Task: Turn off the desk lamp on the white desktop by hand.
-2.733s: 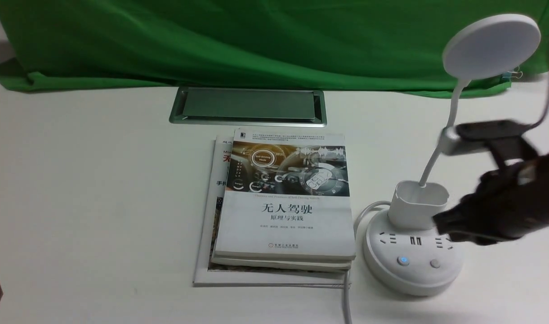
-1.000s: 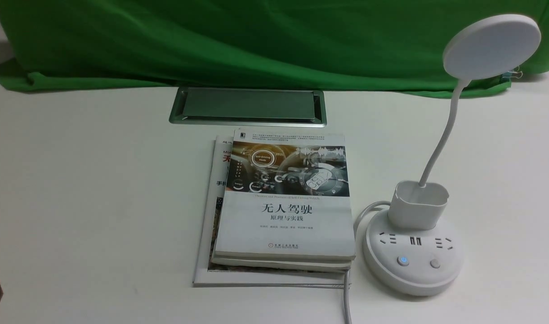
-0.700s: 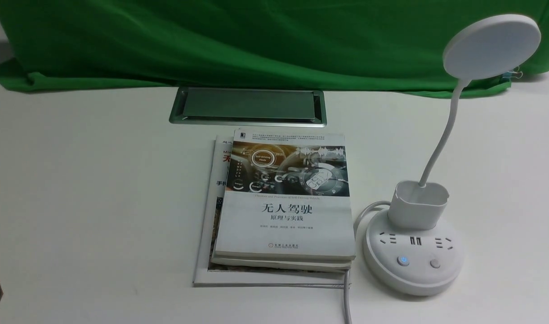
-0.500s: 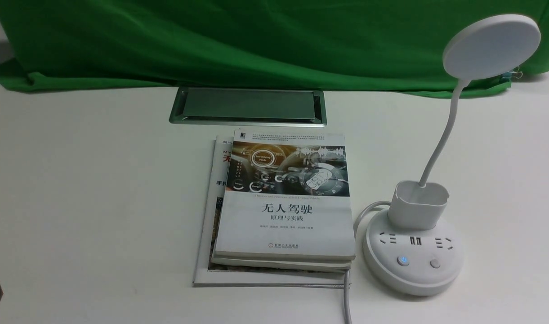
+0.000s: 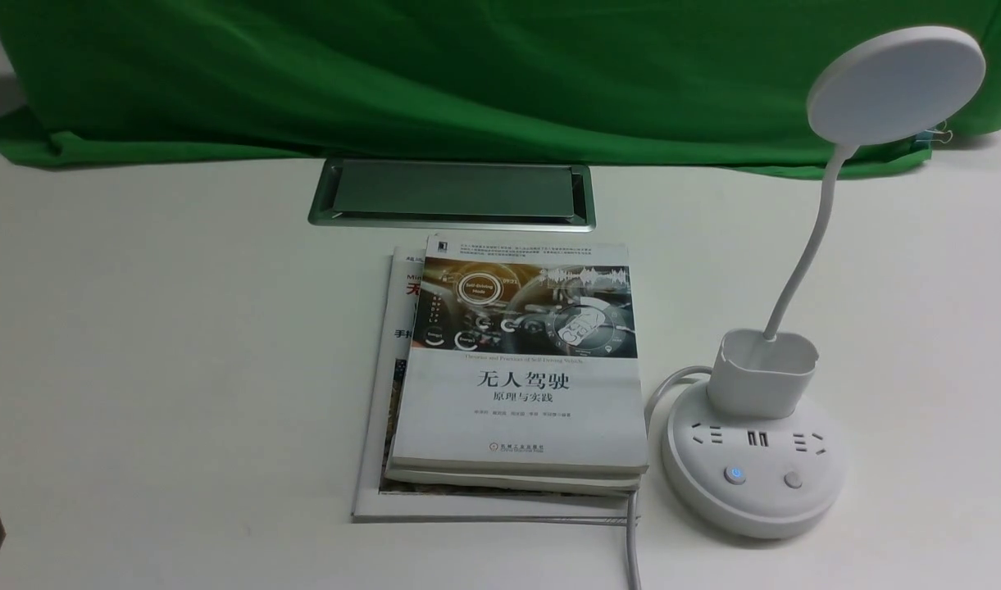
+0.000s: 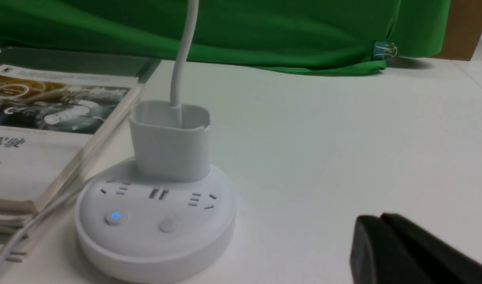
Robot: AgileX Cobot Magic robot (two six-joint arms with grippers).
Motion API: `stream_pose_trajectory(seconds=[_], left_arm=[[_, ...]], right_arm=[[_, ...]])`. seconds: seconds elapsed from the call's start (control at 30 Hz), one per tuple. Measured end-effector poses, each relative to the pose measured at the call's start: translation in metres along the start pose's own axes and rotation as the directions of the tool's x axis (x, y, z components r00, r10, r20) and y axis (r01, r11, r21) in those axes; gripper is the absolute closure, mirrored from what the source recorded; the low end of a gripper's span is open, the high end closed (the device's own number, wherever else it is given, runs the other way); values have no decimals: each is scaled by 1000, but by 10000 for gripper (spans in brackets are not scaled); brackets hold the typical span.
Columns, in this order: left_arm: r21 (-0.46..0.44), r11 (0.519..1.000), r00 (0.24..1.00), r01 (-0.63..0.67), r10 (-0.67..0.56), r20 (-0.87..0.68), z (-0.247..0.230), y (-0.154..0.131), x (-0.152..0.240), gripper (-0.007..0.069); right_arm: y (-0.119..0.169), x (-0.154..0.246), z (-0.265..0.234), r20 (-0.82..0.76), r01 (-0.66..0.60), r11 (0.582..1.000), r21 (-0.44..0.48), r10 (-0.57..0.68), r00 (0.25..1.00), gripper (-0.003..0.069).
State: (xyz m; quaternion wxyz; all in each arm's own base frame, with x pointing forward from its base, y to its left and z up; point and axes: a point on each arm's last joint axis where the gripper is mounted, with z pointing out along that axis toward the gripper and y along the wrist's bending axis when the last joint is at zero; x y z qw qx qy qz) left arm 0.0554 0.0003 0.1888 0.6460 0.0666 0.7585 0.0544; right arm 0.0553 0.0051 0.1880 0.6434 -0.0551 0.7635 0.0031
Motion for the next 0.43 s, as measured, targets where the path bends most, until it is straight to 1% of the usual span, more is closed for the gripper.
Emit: stream_pose_trajectory(seconds=[0.43], left_arm=[[0,1000,1000,0,0,0,0,0,0,606]], right_arm=[[0,0,0,0,-1,1000,0,1,1000,611]])
